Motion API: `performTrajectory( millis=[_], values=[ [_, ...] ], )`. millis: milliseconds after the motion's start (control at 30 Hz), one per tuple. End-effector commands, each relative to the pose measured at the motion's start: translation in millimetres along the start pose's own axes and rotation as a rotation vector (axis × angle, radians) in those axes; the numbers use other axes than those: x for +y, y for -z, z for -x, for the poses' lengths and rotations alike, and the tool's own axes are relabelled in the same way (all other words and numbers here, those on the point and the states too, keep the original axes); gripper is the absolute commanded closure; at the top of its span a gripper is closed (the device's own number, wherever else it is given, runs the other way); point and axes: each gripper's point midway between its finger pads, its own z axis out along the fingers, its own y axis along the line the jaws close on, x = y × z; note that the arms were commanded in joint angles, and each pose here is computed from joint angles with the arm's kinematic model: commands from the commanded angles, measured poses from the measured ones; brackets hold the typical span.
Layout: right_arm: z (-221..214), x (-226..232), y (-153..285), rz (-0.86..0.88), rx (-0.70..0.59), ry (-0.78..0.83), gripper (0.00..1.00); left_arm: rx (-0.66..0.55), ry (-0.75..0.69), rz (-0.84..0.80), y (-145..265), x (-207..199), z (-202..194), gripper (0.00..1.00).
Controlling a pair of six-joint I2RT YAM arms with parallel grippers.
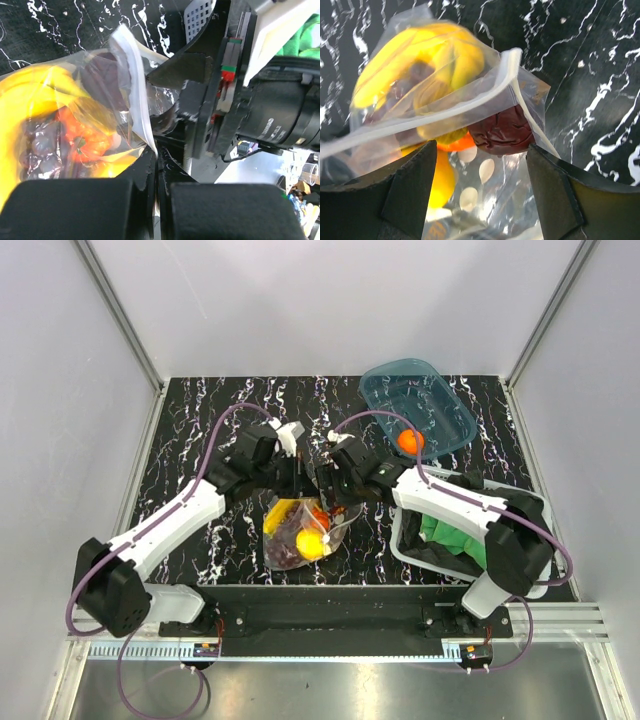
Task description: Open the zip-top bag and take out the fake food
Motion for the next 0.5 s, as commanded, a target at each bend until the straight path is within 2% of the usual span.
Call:
performTrajectory(
  millis=[0, 267, 467],
  values=[
    [20, -1, -19, -0.013, -0.116, -0.02, 0.2, -0.046, -0.01, -0.064, -7, -15, 21, 1.0],
    [21, -26, -40, -0.079, -0.186, -0.049, 0.2, -0.002, 0.02, -0.029, -31, 1, 19, 1.0],
    [35, -14, -47, 0.017, -0.239, -0.044, 0.25, 0.042, 0.041, -0.008, -43, 13, 8, 1.0]
  ],
)
